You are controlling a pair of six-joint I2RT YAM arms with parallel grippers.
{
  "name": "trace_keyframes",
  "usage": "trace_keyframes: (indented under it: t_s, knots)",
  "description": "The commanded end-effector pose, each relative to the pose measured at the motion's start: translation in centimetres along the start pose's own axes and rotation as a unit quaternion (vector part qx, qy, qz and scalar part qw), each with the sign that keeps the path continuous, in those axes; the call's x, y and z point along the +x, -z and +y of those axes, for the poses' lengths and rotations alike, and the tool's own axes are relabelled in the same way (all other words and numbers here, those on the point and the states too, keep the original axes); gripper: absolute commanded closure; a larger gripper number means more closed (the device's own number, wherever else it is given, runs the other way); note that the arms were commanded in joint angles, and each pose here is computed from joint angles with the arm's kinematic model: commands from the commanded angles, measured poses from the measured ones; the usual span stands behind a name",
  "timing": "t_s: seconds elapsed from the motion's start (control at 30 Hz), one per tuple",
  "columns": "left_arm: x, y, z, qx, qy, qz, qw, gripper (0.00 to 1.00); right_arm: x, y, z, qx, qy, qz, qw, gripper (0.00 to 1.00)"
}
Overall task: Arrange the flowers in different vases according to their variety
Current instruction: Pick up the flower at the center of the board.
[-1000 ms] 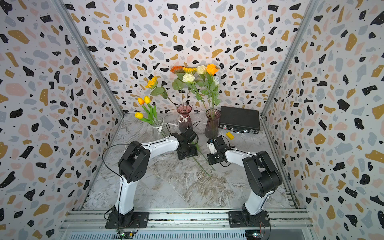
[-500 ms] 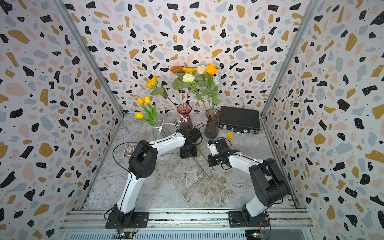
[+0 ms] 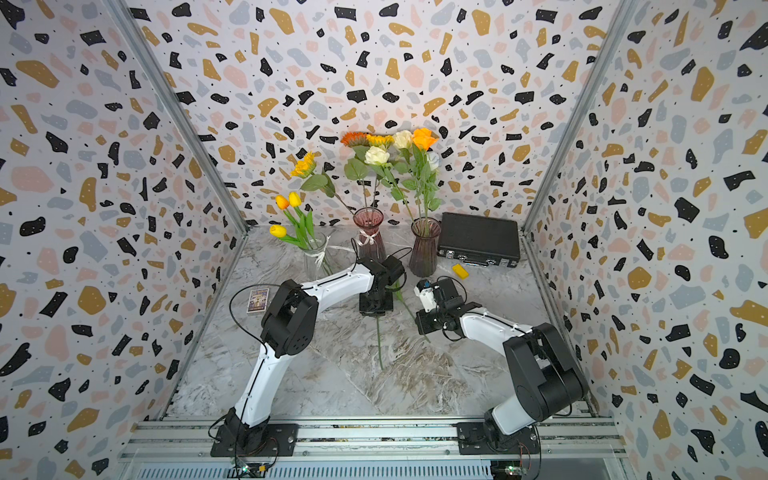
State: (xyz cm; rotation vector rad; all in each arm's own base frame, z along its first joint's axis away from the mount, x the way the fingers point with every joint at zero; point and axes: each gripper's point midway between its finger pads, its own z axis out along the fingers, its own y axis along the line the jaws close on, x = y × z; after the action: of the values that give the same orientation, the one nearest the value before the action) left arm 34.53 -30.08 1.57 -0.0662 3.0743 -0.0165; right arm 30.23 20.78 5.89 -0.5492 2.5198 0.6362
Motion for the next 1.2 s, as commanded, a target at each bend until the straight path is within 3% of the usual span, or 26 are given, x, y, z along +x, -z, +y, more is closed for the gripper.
trace_keyframes:
  t_s: [0.0,0.33,0.5,0.73,0.93,1.17]
  knots:
    - [2.5,-2.9,2.3,-0.048,0.001,0.036,0.998,0.97,-0.9,0.8,0.6,-0.005,0.009,-0.019,1.0,1.0]
    - [5.1,-1.7,5.2,-0.042,0.051,0.019,0.998,1.0,-0.9,0.8,0.6,-0.005,0.009,-0.016,1.0,1.0]
    - [6.5,0.0,6.8,-0.033,0.048,-0.007,0.998,1.0,-0.9,0.8,0.7,-0.008,0.009,-0.017,1.0,1.0]
    - [4.4,7.7,6.5,-0.001,-0.017,-0.126,0.992,1.0,-1.9,-0.2,-0.8,0.029,0.015,-0.014,0.999,1.0]
    - [2.8,17.3,6.7,0.011,-0.078,-0.257,0.963,1.0,-2.3,-2.5,-2.7,0.067,0.009,0.007,0.998,1.0]
    - [2.3,23.7,9.0,0.011,-0.091,-0.347,0.933,1.0,-1.7,-3.9,-3.8,0.084,0.004,0.029,0.996,1.0]
